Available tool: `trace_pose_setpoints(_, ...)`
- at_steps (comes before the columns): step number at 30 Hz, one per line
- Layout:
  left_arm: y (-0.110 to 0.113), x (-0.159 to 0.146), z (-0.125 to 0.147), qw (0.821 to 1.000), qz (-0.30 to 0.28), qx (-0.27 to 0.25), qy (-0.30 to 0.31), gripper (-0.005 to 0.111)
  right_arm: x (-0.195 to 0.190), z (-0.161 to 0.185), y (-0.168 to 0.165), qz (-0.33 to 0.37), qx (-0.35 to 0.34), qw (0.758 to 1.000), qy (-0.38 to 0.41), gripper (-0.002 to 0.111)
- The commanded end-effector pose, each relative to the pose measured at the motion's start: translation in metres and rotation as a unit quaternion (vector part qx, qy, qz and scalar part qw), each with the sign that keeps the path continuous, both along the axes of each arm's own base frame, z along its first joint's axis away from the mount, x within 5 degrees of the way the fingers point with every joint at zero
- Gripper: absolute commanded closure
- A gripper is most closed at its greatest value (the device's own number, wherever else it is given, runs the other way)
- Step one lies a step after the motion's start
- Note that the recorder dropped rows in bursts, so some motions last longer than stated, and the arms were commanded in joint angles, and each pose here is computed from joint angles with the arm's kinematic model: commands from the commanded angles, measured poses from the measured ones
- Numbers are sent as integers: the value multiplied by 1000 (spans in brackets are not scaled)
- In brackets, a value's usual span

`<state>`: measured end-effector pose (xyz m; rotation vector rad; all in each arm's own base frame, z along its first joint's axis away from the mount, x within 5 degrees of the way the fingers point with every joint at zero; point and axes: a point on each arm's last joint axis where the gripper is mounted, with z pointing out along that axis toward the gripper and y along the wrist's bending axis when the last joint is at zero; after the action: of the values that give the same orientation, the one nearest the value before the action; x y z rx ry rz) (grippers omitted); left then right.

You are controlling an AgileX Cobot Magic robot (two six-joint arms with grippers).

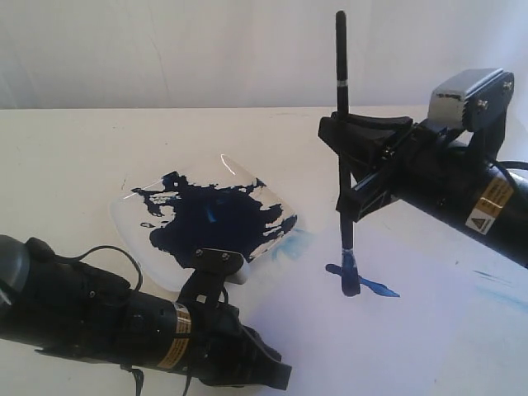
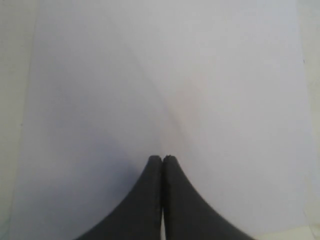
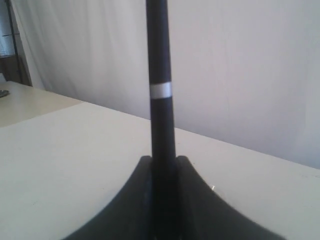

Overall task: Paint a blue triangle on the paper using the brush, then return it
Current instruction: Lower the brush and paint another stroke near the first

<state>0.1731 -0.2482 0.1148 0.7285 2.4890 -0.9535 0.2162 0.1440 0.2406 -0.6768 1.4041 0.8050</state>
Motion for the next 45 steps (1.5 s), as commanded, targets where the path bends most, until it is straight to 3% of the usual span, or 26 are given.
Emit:
trace_pose_setpoints(1,9,-1,-9,999,4,45,-6,107,-6,4,2,14,14,1000,-21,108)
trace_pose_setpoints(11,9,-1,-9,999,4,45,-6,107,-1,-8,8,40,47,998,-19,108)
trace_pose_setpoints(20,9,-1,-9,999,2,46,-6,107,6,-31,12,49,16,999,6,108)
trace_pose_setpoints(33,9,-1,-9,999,1,46,-7,107,25,-15,1,143,-22,989,9,108)
trace_pose_setpoints(45,9,-1,-9,999,1,46,-7,107,27,-25,7,153,-27,988,22,108)
